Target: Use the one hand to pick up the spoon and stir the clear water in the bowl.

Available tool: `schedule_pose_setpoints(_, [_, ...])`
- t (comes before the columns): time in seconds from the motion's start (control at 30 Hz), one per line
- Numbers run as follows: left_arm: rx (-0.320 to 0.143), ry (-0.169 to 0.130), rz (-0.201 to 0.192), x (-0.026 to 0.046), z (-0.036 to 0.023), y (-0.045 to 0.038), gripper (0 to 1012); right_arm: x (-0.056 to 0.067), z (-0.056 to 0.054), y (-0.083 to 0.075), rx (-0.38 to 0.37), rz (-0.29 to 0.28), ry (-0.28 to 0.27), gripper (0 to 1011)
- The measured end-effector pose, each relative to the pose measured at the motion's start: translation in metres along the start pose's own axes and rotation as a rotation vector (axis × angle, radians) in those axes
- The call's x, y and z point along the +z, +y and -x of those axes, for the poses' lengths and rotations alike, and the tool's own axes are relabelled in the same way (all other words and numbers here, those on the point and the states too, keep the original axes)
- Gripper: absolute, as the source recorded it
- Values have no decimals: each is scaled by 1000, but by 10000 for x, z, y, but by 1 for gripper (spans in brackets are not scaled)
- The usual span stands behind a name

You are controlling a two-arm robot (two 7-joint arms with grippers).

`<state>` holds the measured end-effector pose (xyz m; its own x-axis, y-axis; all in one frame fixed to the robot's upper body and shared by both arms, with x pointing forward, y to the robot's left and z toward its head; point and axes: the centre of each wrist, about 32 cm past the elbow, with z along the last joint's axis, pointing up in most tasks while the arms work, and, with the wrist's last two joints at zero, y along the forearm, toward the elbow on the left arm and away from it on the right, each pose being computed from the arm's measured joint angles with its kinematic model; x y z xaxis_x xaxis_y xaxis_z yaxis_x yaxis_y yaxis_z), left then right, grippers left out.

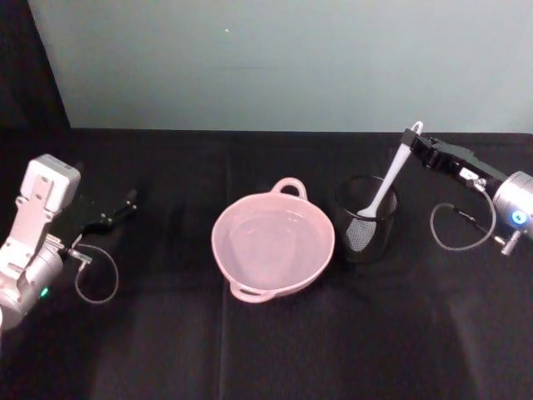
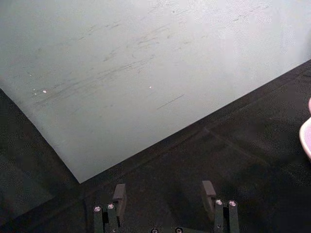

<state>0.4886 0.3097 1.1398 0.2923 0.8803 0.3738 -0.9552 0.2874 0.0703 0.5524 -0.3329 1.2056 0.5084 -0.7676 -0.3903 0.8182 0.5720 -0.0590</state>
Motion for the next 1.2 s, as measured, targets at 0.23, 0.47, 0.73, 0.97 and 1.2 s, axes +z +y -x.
schedule_pose_setpoints(0.23, [0, 0, 0, 0, 0, 0, 1011, -5, -2, -2, -6, -1, 2, 116])
schedule_pose_setpoints(0.47, [0, 0, 0, 0, 0, 0, 1011, 5, 11, -22, -16, -12, -26, 116])
schedule_pose_setpoints(0.73, [0, 0, 0, 0, 0, 0, 1011, 28, 21, -43, -31, -28, -59, 116])
schedule_pose_setpoints(0.97, [0, 0, 0, 0, 0, 0, 1011, 31, 21, -44, -26, -29, -56, 116])
schedule_pose_setpoints(1.2, [0, 0, 0, 0, 0, 0, 1011, 44, 39, -53, -8, -36, -46, 116])
